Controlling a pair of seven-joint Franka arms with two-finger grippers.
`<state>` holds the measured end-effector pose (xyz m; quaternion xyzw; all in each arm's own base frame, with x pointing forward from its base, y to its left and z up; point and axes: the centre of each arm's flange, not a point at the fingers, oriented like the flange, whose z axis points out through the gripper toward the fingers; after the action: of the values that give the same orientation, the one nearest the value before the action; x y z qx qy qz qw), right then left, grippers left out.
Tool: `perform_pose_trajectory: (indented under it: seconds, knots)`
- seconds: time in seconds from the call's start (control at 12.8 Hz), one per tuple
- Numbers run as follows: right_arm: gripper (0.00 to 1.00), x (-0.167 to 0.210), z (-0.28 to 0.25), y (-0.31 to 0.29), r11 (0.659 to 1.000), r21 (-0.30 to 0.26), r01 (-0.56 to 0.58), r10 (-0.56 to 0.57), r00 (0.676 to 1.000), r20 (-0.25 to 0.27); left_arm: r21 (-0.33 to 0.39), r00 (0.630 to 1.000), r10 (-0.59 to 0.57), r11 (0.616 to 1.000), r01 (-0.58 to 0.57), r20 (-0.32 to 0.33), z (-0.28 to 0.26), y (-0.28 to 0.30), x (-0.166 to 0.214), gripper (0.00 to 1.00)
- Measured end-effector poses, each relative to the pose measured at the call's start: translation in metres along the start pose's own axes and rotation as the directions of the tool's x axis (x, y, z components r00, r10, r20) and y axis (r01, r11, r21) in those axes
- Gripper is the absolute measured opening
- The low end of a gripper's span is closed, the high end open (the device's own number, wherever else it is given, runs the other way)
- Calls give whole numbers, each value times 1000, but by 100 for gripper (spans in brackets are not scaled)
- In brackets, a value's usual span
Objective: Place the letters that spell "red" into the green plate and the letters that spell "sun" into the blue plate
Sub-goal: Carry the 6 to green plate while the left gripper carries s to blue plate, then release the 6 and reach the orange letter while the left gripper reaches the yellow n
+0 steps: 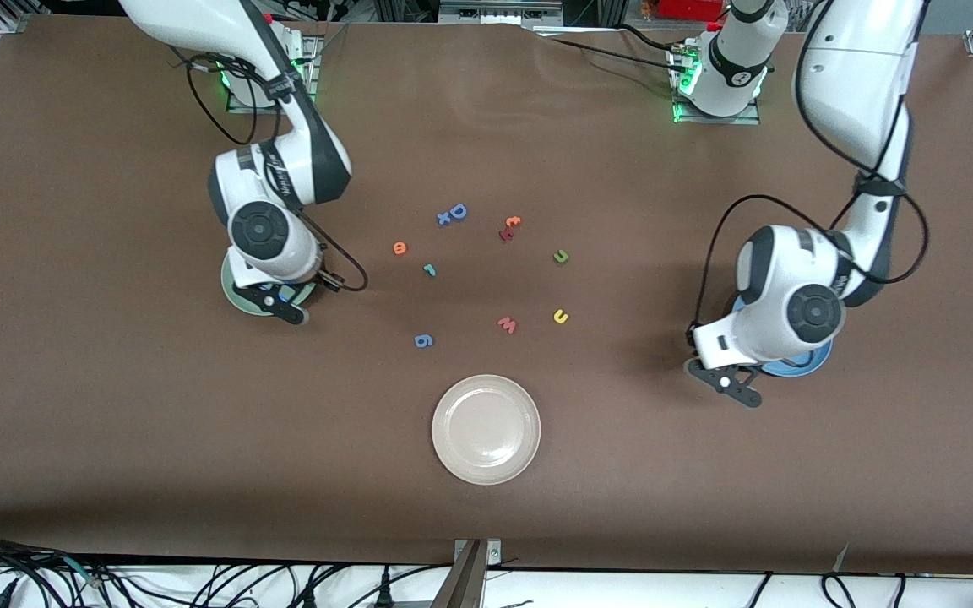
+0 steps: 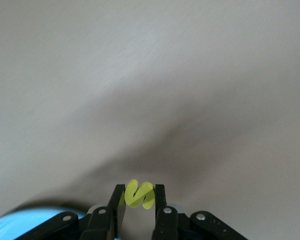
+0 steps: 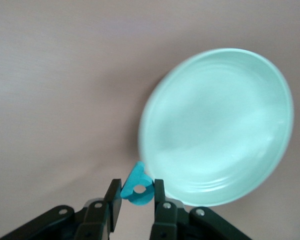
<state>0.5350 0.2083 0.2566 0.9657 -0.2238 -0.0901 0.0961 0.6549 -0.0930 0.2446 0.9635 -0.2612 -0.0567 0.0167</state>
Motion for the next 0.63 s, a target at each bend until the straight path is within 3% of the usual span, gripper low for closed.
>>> perform_pose_trajectory:
  seconds: [0.55, 0.63]
  knots:
    - [30, 0, 72, 44, 994, -80, 74, -68, 994, 81, -26, 988, 131, 991, -130, 75, 10, -64, -50, 28]
    - [37, 0, 76, 44, 993, -87, 74, -67, 994, 86, -33, 987, 134, 991, -132, 85, 16, -65, -54, 28]
